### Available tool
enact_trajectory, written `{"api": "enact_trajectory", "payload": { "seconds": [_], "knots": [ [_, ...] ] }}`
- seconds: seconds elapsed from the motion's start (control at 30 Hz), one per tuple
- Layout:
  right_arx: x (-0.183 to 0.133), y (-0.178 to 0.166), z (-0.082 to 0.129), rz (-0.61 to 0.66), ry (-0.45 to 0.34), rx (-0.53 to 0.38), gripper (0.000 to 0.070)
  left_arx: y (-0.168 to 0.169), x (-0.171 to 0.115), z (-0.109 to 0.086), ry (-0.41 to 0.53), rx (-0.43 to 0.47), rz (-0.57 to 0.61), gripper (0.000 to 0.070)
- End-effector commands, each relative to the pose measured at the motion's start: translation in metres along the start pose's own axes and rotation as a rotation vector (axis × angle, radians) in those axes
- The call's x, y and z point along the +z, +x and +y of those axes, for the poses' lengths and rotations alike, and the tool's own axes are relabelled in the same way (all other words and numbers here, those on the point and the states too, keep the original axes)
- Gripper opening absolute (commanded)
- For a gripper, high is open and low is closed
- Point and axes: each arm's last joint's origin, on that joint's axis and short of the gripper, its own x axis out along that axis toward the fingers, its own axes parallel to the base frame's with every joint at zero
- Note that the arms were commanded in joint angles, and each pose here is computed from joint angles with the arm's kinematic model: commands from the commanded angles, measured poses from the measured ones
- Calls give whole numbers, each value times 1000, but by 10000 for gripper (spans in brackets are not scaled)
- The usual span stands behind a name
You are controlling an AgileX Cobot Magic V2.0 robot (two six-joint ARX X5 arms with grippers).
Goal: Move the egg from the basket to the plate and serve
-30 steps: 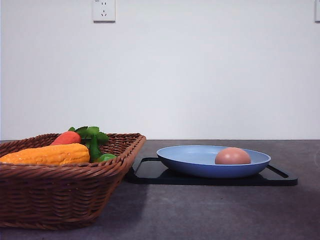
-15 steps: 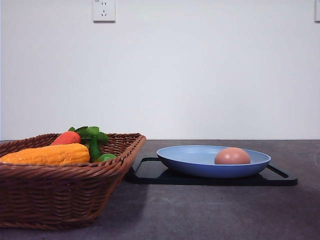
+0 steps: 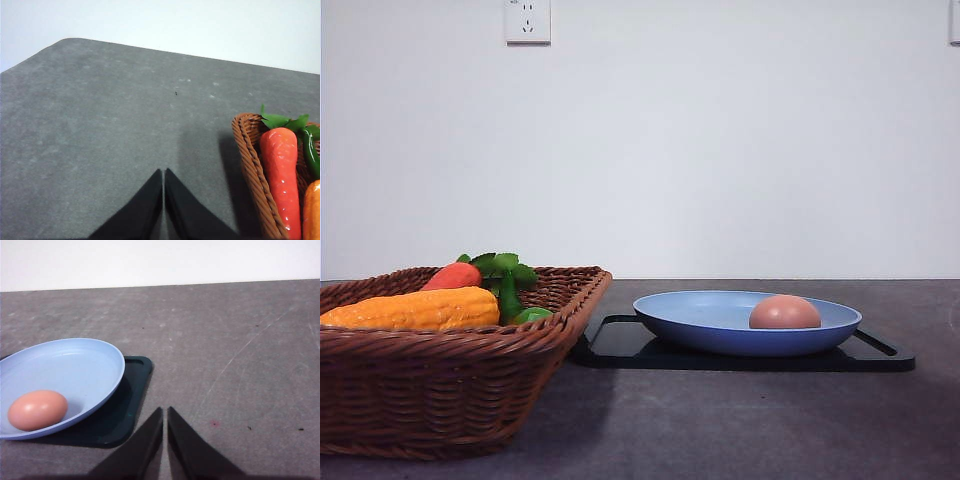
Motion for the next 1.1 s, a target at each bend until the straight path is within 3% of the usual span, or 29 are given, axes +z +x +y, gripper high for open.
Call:
{"api": "enact_trajectory", "payload": {
  "seconds": [0.0,1.07],
  "knots": [
    [1,0,0,-13,12,-4,0,2,-6,1,-2,6,21,0],
    [1,0,0,-13,12,-4,0,2,-6,1,-2,6,21,0]
  ]
}}
